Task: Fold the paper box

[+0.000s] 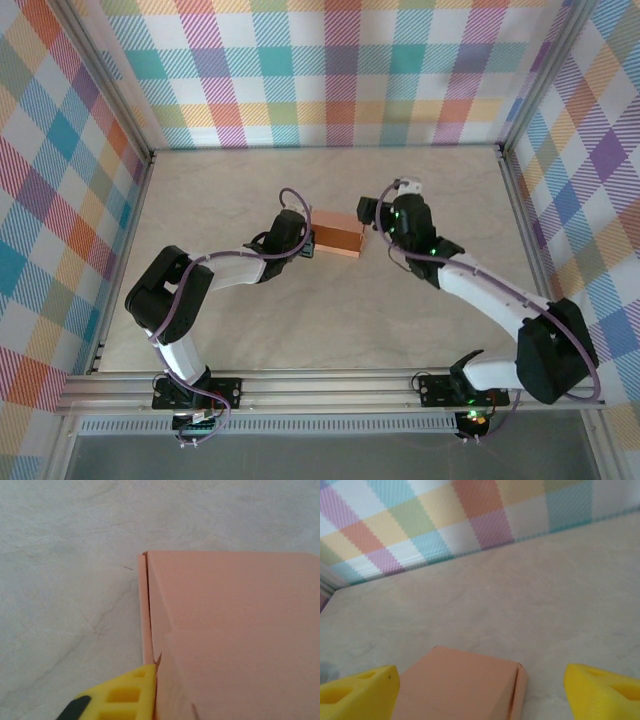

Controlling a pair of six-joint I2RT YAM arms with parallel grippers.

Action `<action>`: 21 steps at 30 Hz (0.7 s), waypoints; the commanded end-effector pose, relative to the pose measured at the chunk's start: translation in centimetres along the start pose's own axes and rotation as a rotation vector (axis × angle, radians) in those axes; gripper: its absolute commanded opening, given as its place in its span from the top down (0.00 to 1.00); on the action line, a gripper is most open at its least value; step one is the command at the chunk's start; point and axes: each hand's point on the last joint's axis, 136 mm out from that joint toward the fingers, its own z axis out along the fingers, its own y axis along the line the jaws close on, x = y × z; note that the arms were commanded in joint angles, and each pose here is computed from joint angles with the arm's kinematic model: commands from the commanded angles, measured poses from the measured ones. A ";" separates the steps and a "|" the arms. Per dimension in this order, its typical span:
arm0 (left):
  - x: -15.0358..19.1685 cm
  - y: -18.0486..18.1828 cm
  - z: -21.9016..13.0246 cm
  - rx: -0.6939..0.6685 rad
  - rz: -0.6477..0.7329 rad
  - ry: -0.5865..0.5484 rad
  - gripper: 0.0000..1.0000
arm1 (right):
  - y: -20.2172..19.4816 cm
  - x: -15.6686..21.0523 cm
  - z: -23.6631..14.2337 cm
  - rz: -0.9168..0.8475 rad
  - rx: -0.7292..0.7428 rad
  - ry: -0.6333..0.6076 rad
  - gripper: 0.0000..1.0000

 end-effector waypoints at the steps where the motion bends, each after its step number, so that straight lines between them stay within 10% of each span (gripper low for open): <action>1: 0.8 -0.6 -0.6 0.018 0.022 0.009 0.79 | -0.4 4.8 1.1 0.156 0.012 0.256 0.15; 21: -1.4 -1.3 -11.3 0.179 0.045 -0.142 0.22 | -1.6 11.3 6.2 0.184 0.051 0.466 0.16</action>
